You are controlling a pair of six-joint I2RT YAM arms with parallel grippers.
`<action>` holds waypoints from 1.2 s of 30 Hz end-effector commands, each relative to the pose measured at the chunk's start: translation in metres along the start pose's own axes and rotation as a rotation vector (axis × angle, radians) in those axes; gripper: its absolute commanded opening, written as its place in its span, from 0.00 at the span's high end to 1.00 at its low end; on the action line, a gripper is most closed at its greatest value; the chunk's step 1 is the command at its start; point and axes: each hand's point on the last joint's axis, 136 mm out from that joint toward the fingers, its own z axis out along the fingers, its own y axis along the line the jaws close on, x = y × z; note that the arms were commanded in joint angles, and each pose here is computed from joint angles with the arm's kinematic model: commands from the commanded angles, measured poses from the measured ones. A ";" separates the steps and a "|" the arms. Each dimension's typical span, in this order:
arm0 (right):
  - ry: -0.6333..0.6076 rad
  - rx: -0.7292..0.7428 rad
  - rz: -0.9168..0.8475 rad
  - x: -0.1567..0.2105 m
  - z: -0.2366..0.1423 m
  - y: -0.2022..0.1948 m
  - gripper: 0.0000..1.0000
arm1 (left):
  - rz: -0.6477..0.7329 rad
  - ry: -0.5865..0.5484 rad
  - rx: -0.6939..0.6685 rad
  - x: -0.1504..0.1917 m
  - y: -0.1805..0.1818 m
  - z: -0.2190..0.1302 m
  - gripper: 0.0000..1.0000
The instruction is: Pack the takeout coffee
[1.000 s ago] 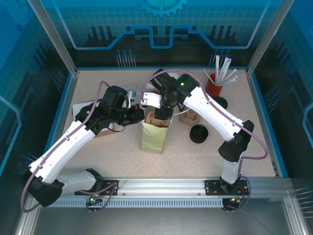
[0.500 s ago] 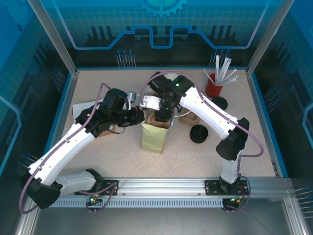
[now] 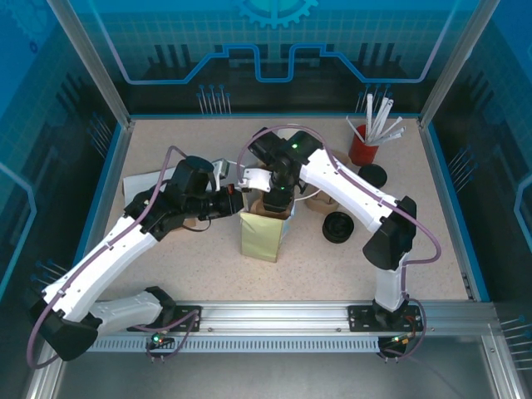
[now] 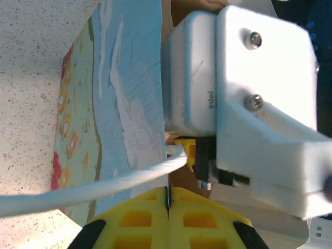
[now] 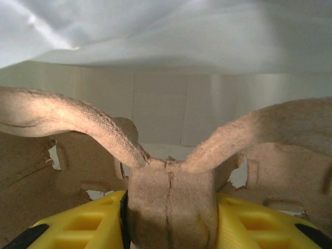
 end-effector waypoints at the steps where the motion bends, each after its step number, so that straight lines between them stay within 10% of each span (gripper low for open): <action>1: 0.095 -0.106 0.068 0.021 0.009 0.011 0.59 | 0.017 -0.082 0.029 -0.012 -0.007 -0.010 0.96; 36: 0.202 -0.141 0.065 0.047 0.033 0.016 0.57 | 0.130 -0.190 -0.062 -0.019 -0.009 -0.025 0.96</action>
